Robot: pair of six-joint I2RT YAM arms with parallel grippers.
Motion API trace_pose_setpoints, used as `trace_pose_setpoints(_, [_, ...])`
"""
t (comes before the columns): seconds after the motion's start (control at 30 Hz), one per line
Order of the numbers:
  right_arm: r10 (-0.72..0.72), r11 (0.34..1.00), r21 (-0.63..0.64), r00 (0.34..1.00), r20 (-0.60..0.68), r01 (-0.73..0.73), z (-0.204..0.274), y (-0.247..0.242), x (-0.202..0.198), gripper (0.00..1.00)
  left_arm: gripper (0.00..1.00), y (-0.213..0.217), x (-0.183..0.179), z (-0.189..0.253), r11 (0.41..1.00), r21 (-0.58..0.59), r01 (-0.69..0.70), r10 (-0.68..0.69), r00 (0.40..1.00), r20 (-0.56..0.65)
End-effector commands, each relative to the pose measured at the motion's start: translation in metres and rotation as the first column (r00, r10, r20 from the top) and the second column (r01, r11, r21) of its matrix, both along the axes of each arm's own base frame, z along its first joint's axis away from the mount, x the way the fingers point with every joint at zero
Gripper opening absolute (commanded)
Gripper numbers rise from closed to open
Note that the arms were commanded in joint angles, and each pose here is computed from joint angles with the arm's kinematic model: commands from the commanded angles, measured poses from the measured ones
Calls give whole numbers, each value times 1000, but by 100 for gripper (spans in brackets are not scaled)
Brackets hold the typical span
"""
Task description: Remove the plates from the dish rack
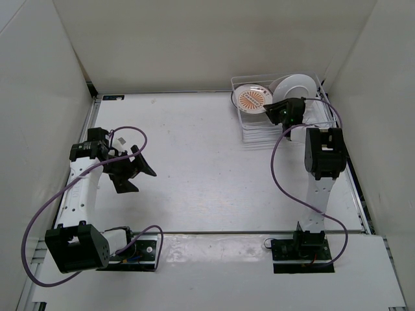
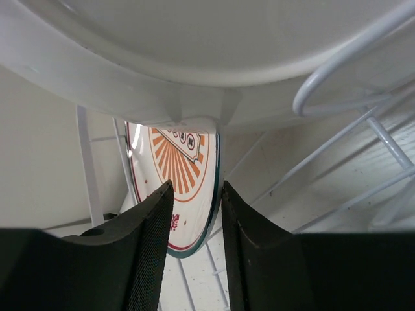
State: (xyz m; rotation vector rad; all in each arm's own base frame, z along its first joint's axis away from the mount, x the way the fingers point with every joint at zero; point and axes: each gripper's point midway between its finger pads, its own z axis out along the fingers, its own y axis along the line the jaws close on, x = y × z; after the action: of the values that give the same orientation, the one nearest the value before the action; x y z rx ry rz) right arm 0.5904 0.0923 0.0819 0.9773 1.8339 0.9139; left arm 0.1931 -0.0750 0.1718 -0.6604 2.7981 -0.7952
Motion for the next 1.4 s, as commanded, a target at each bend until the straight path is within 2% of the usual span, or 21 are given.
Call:
trace_pose_setpoints(0.0, [57, 997, 57, 995, -86, -52, -47, 14, -10, 39, 100, -1, 2, 9, 1000, -12, 10, -10, 1000, 30])
trace_pose_setpoints(0.33, [133, 989, 95, 971, -200, -115, -75, 28, -29, 40, 100, -2, 0, 10, 1000, -8, 10, -10, 1000, 27])
trace_pose_setpoints(0.43, [163, 985, 97, 946, -279, -141, -83, 32, -30, 43, 100, -2, -1, 9, 1000, -14, 9, -8, 1000, 21])
trace_pose_setpoints(0.47, [155, 988, 71, 914, -376, -138, -96, 27, -43, 43, 100, -2, 0, 9, 1000, -10, 10, -9, 1000, 26])
trace_pose_setpoints(0.57, [150, 989, 54, 906, -396, -140, -96, 26, -46, 45, 100, -1, 0, 10, 1000, -9, 8, -8, 1000, 30])
trace_pose_setpoints(0.93, [160, 984, 144, 891, -425, -109, -103, 39, -44, 46, 100, -3, 0, 10, 1000, -17, 8, -8, 1000, 25])
trace_pose_setpoints(1.03, [156, 983, 153, 880, -448, -97, -110, 42, -48, 40, 100, -3, -1, 11, 1000, -18, 11, -11, 1000, 23])
trace_pose_setpoints(1.13, [146, 984, 158, 885, -443, -83, -112, 41, -52, 22, 100, -3, -2, 11, 1000, -16, 9, -9, 1000, 16])
trace_pose_setpoints(1.17, [143, 984, 162, 887, -440, -78, -110, 40, -53, 11, 100, -3, -1, 12, 1000, -20, 10, -10, 1000, 21])
trace_pose_setpoints(1.23, [134, 984, 166, 880, -456, -64, -115, 38, -63, 2, 100, -3, -2, 10, 1000, -18, 9, -9, 1000, 15])
trace_pose_setpoints(1.37, [154, 983, 163, 870, -467, -87, -112, 38, -82, 0, 100, -4, -1, 9, 1000, -26, 7, -7, 1000, 16])
